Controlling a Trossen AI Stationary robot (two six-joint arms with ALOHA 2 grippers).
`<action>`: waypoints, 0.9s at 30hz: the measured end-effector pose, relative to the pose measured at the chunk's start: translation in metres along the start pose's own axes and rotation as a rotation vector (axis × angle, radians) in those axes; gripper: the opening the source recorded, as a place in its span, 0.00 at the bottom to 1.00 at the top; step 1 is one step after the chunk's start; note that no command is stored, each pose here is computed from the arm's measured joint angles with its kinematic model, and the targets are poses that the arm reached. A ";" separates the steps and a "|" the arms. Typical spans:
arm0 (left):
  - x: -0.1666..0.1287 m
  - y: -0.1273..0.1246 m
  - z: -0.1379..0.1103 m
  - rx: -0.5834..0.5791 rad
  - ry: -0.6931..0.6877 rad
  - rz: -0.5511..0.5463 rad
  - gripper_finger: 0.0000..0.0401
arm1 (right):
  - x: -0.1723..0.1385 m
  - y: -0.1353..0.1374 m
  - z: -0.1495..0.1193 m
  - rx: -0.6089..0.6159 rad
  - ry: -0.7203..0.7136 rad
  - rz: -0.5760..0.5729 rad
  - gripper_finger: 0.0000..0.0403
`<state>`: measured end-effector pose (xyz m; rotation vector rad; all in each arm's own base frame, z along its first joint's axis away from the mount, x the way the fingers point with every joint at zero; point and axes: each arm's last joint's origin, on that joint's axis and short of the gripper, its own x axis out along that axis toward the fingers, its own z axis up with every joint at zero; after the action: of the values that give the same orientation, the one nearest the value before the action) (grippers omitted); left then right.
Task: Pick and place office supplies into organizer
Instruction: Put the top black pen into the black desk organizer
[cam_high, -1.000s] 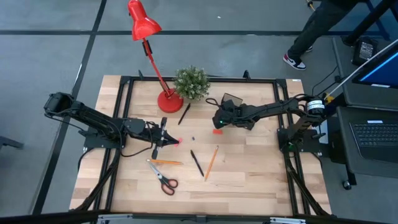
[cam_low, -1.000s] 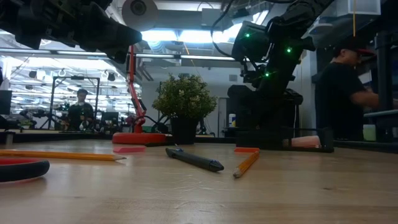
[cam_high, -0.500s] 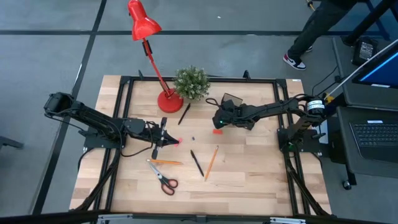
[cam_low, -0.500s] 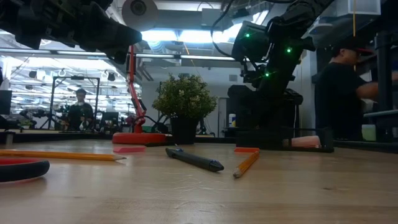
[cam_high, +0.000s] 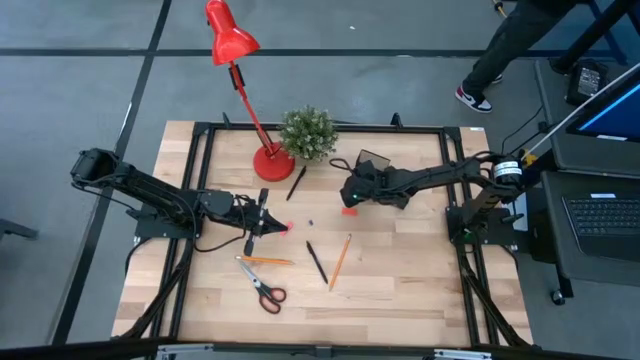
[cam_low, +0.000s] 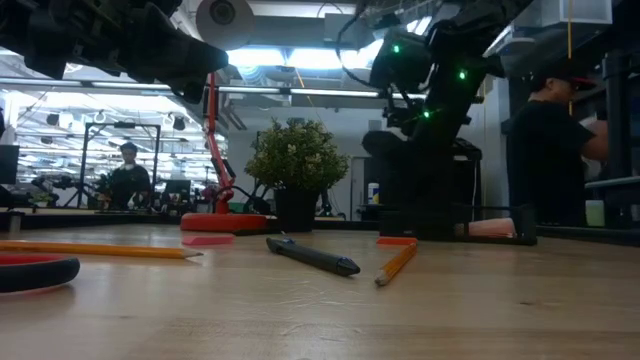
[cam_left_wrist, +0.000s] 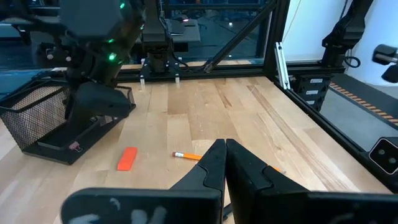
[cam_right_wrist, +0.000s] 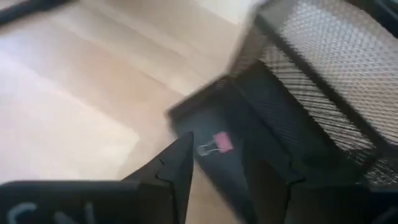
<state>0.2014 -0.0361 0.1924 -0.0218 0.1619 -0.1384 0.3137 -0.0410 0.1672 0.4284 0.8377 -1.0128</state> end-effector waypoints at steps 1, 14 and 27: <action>0.000 0.000 0.000 0.000 0.000 0.000 0.01 | -0.003 0.003 0.000 -0.023 -0.006 0.012 0.33; 0.000 0.001 0.000 0.000 0.002 0.018 0.01 | -0.065 0.041 0.028 -0.321 -0.183 0.111 0.16; 0.000 -0.001 -0.001 0.008 0.011 -0.048 0.01 | -0.149 0.031 0.015 -0.365 -0.357 0.275 0.02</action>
<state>0.2010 -0.0375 0.1914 -0.0168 0.1718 -0.1873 0.3072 0.0482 0.2911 0.0433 0.6031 -0.6370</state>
